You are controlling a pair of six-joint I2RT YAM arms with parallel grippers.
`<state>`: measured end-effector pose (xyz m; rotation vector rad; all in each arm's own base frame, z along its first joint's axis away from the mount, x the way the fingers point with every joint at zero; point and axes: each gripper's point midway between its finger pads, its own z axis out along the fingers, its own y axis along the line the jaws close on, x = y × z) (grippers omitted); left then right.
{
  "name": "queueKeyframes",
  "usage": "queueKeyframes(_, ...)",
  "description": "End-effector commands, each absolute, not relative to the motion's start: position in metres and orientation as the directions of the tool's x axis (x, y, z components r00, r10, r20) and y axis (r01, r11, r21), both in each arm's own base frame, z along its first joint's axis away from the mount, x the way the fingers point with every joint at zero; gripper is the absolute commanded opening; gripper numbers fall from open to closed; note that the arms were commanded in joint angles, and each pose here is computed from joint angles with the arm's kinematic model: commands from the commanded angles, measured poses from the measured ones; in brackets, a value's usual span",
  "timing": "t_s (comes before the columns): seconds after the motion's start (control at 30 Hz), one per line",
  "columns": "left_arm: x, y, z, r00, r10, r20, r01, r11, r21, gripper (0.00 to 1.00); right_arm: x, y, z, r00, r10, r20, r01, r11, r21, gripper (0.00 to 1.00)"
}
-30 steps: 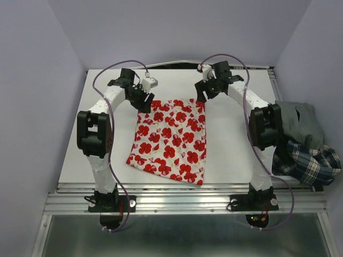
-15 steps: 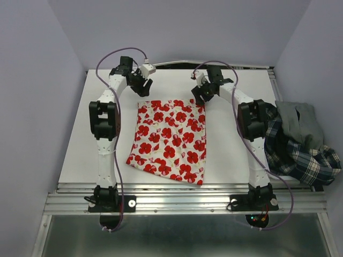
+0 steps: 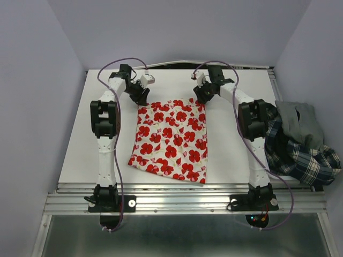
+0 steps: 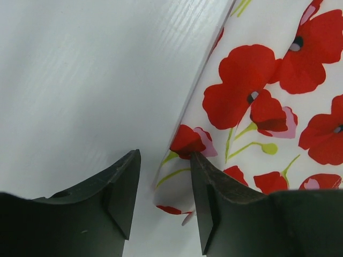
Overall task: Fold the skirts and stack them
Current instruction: Fold the skirt
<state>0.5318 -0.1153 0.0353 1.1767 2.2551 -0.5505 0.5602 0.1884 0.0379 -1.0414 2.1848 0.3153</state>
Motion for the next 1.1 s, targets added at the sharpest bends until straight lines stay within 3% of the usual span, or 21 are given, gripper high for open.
queueKeyframes(0.0, 0.532, -0.108, 0.068, -0.461, 0.573, -0.678, 0.840, 0.529, -0.124, 0.57, 0.570, 0.188, 0.042, -0.408, -0.582, -0.703, -0.761, 0.643, -0.091, 0.56)
queueKeyframes(0.07, 0.539, -0.109, 0.086, -0.445, 0.539, -0.715, 0.835, 0.539, -0.113, 0.63, 0.572, 0.188, 0.050, -0.402, -0.579, -0.709, -0.757, 0.646, -0.098, 0.67)
queueKeyframes(0.13, 0.544, -0.107, 0.105, -0.422, 0.521, -0.742, 0.833, 0.546, -0.090, 0.66, 0.575, 0.184, 0.057, -0.407, -0.564, -0.719, -0.747, 0.658, -0.094, 0.71)
queueKeyframes(0.37, 0.539, -0.106, 0.122, -0.406, 0.527, -0.747, 0.839, 0.539, -0.075, 0.70, 0.587, 0.189, 0.093, -0.387, -0.492, -0.780, -0.740, 0.670, -0.056, 0.70)
queueKeyframes(0.83, 0.525, -0.098, 0.094, -0.482, 0.527, -0.700, 0.826, 0.540, -0.162, 0.72, 0.576, 0.198, 0.066, -0.420, -0.480, -0.770, -0.786, 0.617, 0.045, 0.64)
queueKeyframes(0.93, 0.520, -0.096, 0.078, -0.506, 0.540, -0.673, 0.821, 0.540, -0.185, 0.66, 0.575, 0.200, 0.057, -0.430, -0.480, -0.765, -0.789, 0.612, 0.060, 0.58)
queueKeyframes(1.07, 0.522, -0.091, 0.063, -0.527, 0.547, -0.651, 0.809, 0.557, -0.186, 0.46, 0.576, 0.201, 0.049, -0.442, -0.478, -0.759, -0.787, 0.612, 0.073, 0.50)
